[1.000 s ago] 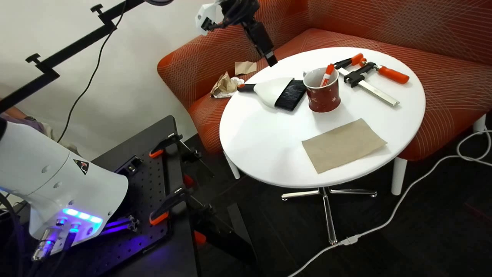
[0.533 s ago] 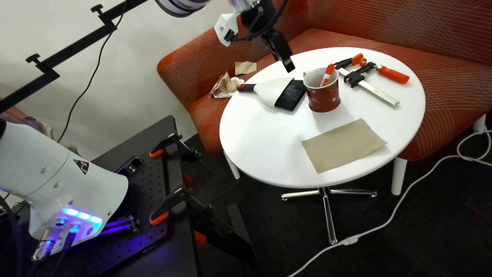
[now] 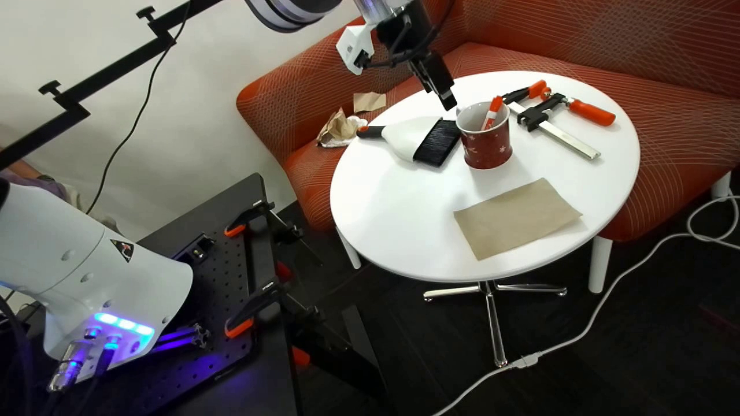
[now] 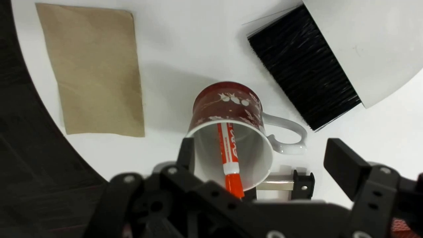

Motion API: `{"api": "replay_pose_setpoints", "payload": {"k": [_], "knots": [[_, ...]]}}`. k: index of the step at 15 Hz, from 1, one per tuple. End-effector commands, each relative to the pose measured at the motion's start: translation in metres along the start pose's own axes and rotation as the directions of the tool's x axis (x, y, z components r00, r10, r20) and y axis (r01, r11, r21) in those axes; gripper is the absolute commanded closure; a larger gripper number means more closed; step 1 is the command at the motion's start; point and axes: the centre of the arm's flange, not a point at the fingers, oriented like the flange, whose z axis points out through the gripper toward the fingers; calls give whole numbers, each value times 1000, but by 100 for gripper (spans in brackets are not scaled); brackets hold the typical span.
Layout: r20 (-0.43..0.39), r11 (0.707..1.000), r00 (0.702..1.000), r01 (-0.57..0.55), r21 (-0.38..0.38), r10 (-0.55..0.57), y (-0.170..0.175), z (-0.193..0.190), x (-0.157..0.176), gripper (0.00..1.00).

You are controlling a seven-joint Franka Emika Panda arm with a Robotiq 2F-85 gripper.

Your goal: Place the red marker inside the maroon mug, take the marker out of the mug then move the mug to the left

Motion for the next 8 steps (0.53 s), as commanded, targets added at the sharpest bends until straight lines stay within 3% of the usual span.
{"api": "replay_pose_setpoints", "payload": {"k": [1, 3, 4, 6, 8], "knots": [[-31, 1000, 1000, -6, -11, 6, 2, 5, -1, 0], [-45, 1000, 999, -4, -10, 3, 2, 8, 1, 0], [-48, 1000, 999, -3, -10, 2, 1, 10, 3, 8], [-55, 1000, 998, 0, -11, -1, 0, 13, 5, 34], [-61, 1000, 998, 0, -13, -1, 0, 15, 7, 43]]}}
